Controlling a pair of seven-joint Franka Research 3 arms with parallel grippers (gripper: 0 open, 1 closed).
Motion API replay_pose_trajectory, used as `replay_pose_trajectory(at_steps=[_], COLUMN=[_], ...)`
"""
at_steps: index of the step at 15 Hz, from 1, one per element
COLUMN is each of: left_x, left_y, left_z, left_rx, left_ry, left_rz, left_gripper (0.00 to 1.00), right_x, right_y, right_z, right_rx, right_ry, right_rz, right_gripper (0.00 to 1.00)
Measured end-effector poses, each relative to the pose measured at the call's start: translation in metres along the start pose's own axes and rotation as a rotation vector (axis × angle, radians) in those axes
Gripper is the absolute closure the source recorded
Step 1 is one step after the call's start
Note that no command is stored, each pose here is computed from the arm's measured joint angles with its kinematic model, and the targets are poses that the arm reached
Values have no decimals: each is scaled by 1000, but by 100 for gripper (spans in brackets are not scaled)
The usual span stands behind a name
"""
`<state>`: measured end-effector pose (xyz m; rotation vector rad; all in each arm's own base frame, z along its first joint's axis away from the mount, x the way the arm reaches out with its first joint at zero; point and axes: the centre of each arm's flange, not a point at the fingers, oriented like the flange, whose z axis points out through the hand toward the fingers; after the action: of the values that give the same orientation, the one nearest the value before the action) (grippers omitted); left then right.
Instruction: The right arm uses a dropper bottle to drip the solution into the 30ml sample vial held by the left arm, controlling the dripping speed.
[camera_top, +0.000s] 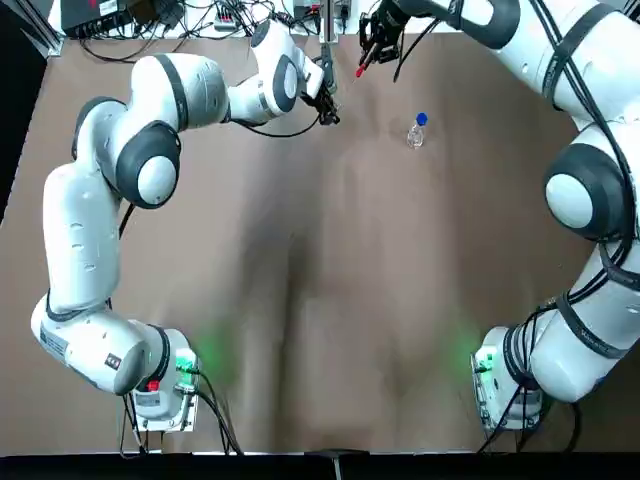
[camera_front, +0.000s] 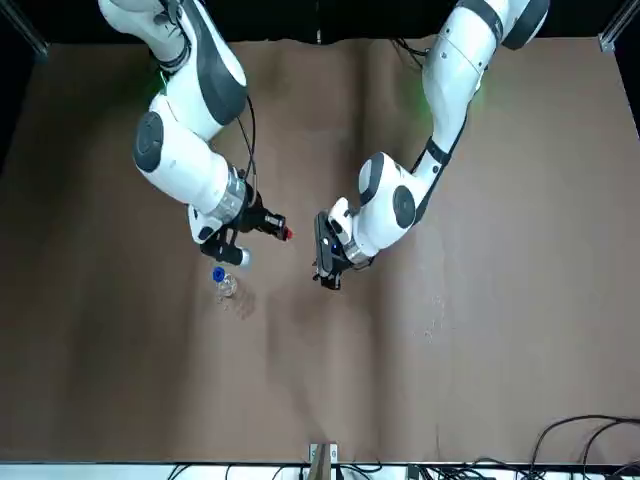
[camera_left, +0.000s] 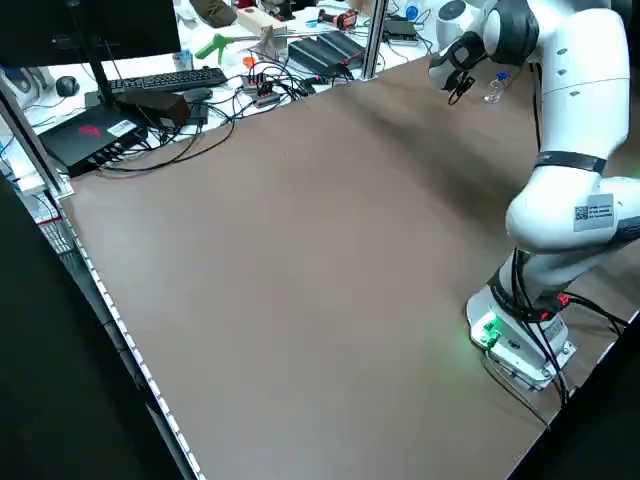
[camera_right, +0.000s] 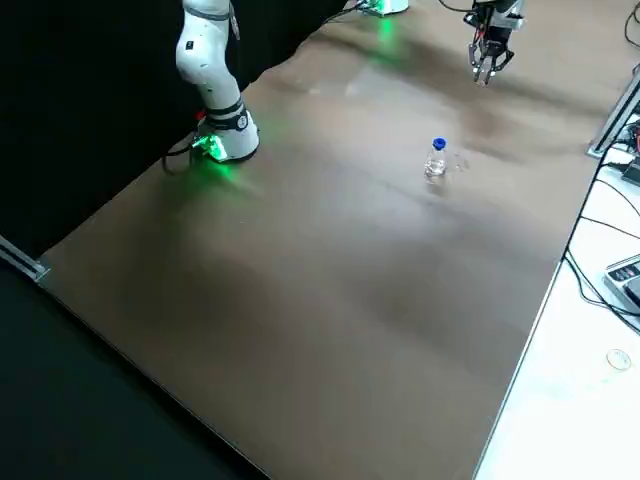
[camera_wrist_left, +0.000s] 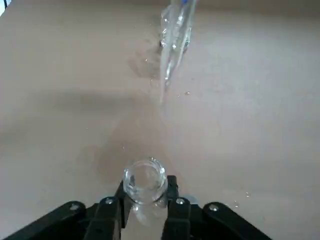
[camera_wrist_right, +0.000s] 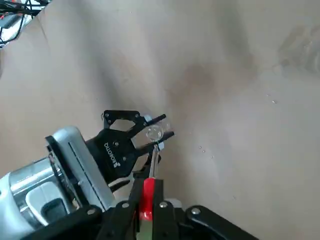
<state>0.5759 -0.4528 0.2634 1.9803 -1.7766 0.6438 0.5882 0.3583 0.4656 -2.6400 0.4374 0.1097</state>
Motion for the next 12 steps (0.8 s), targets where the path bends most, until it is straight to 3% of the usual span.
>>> replay_pose_trajectory(at_steps=[12], left_x=[0], left_y=[0], left_z=[0], left_rx=[1], left_ry=[0], left_rz=[-31], left_gripper=[69], right_x=[-3], right_y=[-7], right_z=[29], right_rx=[3], right_ry=[22], right_rz=[-12], right_gripper=[89])
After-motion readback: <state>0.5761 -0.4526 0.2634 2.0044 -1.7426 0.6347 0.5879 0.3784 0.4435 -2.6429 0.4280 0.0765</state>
